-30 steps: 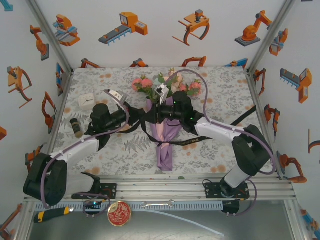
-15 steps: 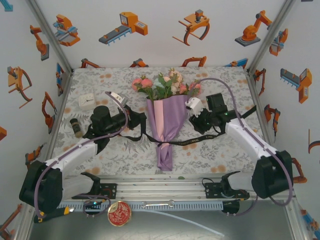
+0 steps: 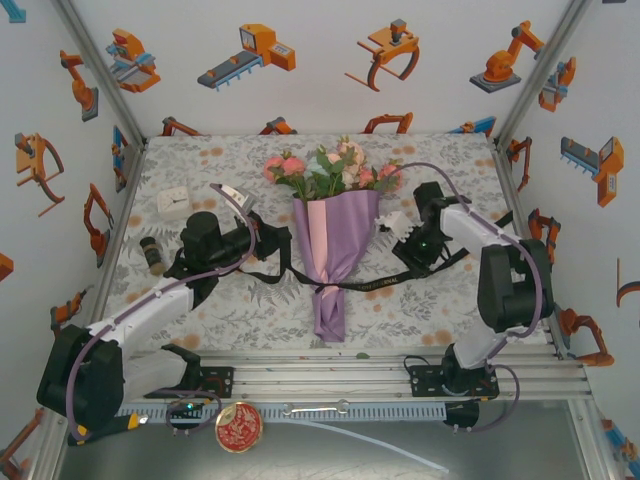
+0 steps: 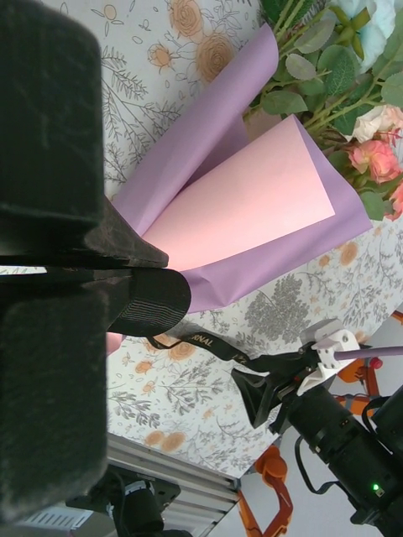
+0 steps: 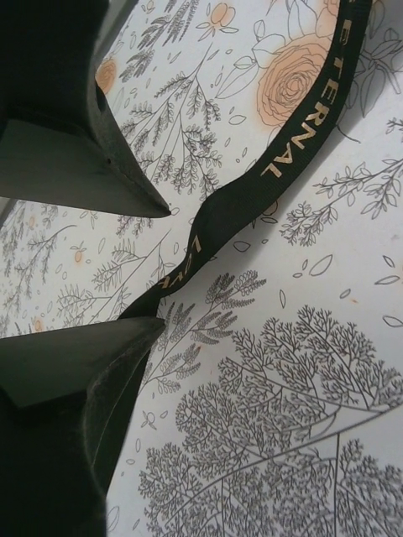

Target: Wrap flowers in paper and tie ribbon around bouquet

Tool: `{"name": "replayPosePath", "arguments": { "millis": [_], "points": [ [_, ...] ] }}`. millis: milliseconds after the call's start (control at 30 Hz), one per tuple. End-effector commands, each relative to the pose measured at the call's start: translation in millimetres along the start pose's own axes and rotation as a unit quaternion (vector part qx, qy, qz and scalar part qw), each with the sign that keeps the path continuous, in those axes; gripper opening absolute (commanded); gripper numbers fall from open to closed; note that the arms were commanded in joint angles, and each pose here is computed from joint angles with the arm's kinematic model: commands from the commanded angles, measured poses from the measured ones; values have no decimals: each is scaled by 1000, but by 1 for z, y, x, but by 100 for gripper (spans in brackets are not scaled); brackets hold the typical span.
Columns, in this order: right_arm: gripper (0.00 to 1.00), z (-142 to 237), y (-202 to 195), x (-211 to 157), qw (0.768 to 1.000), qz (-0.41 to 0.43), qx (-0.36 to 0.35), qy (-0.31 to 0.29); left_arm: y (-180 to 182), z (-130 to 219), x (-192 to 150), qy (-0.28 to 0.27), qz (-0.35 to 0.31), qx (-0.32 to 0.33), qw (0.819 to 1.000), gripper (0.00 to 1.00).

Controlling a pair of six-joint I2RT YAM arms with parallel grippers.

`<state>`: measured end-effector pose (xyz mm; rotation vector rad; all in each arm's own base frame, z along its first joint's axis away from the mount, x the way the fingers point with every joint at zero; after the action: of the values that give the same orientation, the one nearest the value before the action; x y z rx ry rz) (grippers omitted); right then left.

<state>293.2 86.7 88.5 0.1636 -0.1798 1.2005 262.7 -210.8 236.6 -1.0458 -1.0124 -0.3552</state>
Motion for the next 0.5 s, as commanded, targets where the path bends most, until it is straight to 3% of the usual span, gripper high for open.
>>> {"name": "replayPosePath", "arguments": {
  "millis": [0, 167, 300, 400, 467],
  "points": [
    [48, -2, 2, -3, 1000, 8, 20, 16, -8, 1, 9, -8, -21, -8, 1000, 6],
    [42, -15, 0, -7, 999, 6, 27, 28, -8, 1, 9, -8, -22, -7, 1000, 6],
    [24, -7, 2, -5, 1000, 9, 21, 16, -8, 1, 9, -8, -23, -4, 1000, 5],
    [0, 23, 11, 16, 998, 20, 20, -59, -9, 2, 11, -10, -25, -1, 1000, 5],
    [0, 50, 20, 35, 990, 21, 16, -136, -10, 3, 13, -11, -27, -3, 1000, 5]
  ]
}}
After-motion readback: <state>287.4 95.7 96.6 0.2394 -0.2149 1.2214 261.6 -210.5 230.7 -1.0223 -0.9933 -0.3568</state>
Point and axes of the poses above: each hand's point on the last joint's axis, 136 mm out from that joint toward the fingers, its own z axis back along the fingers, its own y axis along the line the jaws close on, x = y × z, the point moved 4 cm from there along z, back along the fingers, and after that the axes turned 11 degrees about z, right-handed, at the moved point
